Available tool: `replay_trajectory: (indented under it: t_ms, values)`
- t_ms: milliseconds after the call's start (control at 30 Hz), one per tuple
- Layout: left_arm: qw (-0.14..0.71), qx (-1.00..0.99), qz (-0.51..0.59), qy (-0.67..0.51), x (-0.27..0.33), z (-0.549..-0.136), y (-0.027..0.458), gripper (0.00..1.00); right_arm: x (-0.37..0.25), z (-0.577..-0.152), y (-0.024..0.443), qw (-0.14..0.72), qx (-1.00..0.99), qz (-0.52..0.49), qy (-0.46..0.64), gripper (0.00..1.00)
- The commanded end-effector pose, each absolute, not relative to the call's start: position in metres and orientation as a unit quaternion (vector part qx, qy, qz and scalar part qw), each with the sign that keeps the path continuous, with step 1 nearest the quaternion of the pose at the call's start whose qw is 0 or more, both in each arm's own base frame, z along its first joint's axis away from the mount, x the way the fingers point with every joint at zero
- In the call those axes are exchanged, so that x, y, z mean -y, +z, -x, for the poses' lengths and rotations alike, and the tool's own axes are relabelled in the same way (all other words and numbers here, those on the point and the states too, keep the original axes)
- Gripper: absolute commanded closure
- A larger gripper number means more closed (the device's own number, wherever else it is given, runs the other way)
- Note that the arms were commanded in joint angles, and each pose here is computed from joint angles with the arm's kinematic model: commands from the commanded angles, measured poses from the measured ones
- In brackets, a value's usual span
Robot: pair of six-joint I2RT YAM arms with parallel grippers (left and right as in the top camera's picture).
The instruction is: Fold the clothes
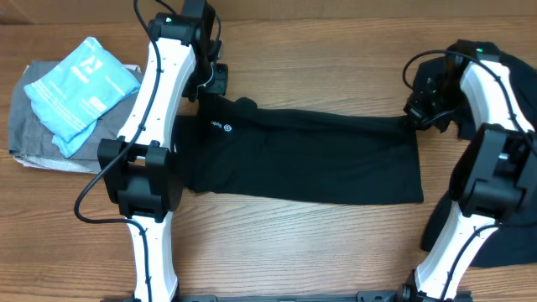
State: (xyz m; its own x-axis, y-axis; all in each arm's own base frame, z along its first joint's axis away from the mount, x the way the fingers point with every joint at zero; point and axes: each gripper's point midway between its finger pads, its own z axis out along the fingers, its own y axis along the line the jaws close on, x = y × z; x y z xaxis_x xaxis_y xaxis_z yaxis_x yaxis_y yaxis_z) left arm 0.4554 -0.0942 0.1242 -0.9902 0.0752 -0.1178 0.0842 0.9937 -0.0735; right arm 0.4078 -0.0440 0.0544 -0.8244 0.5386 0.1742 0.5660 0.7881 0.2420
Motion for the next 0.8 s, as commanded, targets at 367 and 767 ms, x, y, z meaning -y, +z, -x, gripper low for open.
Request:
replay_trajectory:
  t_ms: [367,767]
  values:
    - [-0.006,-0.999,-0.004,-0.035,0.085,-0.414,0.142,0.96,0.037,-0.375,0.111,0.06,0.95,0.269,-0.145,0.96]
    - [-0.082,-0.995,0.049,0.001,0.073,-0.379,0.132,0.96,0.044,-0.327,0.085,0.148,0.946,0.274,-0.088,0.96]
